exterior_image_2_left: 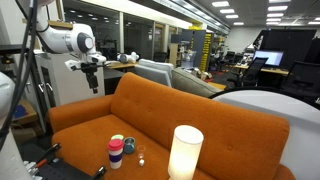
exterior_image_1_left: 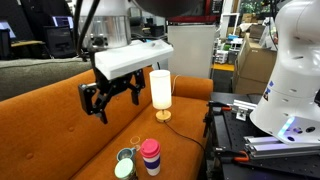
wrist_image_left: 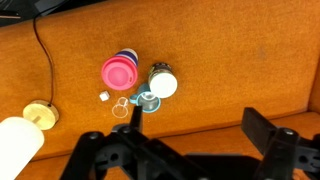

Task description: Take the top off the bottle and put it on the couch

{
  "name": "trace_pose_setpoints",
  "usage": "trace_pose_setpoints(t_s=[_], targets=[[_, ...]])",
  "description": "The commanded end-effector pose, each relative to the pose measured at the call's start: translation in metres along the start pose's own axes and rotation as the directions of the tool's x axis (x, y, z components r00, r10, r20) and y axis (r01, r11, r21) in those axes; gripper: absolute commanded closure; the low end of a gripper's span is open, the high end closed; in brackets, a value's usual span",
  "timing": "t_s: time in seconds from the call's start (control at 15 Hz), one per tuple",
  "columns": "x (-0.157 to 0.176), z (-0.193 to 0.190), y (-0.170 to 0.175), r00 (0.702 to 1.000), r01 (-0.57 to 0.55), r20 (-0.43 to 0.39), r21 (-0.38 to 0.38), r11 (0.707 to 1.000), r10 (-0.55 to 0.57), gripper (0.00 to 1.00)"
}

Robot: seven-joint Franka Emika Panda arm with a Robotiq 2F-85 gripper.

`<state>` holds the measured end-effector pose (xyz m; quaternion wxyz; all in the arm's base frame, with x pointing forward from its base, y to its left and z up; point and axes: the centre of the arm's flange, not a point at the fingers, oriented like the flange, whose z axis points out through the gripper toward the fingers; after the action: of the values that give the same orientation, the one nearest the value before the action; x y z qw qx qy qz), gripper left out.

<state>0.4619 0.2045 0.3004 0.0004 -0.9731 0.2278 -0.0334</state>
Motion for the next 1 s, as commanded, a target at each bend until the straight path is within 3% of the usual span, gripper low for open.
trace_pose_setpoints(t_s=[0.0,0.2,0.27,0.93], targets=[[0.033,0.035,-0.023,1.000,-0.030,-0.006,-0.005,1.000,0.030,0.00],[0.053,0.056,-0.027,1.000,-0.026,-0.001,-0.035,0.999,0.026,0.00],[0.043,0.051,-0.013,1.000,-0.031,0.003,-0.021,0.999,0.031,0.00],[0.049,0.058,-0.022,1.000,-0.029,0.005,-0.022,0.999,0.029,0.00]])
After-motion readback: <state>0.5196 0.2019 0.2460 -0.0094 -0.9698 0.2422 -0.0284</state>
